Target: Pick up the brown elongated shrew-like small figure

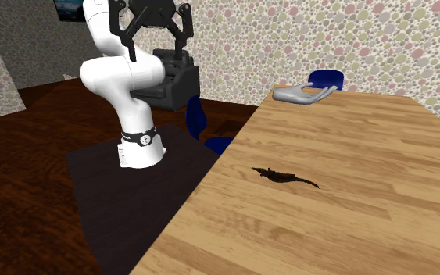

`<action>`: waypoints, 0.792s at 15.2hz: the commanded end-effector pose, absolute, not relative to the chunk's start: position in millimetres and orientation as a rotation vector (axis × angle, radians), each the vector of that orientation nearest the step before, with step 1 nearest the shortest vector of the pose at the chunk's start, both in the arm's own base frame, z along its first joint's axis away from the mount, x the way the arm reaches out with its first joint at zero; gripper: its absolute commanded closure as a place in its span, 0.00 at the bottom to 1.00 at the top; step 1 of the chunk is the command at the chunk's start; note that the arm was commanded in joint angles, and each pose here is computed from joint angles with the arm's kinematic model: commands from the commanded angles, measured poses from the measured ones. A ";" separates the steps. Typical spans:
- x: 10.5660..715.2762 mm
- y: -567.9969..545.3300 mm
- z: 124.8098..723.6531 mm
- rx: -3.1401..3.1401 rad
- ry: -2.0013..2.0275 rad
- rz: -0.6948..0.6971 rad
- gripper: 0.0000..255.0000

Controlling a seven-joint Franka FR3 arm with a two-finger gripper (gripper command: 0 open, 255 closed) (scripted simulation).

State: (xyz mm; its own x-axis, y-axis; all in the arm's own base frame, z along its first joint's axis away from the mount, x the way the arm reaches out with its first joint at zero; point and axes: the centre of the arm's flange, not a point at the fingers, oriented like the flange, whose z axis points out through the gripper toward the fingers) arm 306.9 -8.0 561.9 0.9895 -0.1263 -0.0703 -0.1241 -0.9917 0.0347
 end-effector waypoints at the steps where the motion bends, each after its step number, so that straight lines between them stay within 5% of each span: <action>1: 306.9 -8.0 561.9 3.103 -0.195 -0.113 0.00; 12: 367.2 80.9 462.2 3.087 0.070 -0.090 0.00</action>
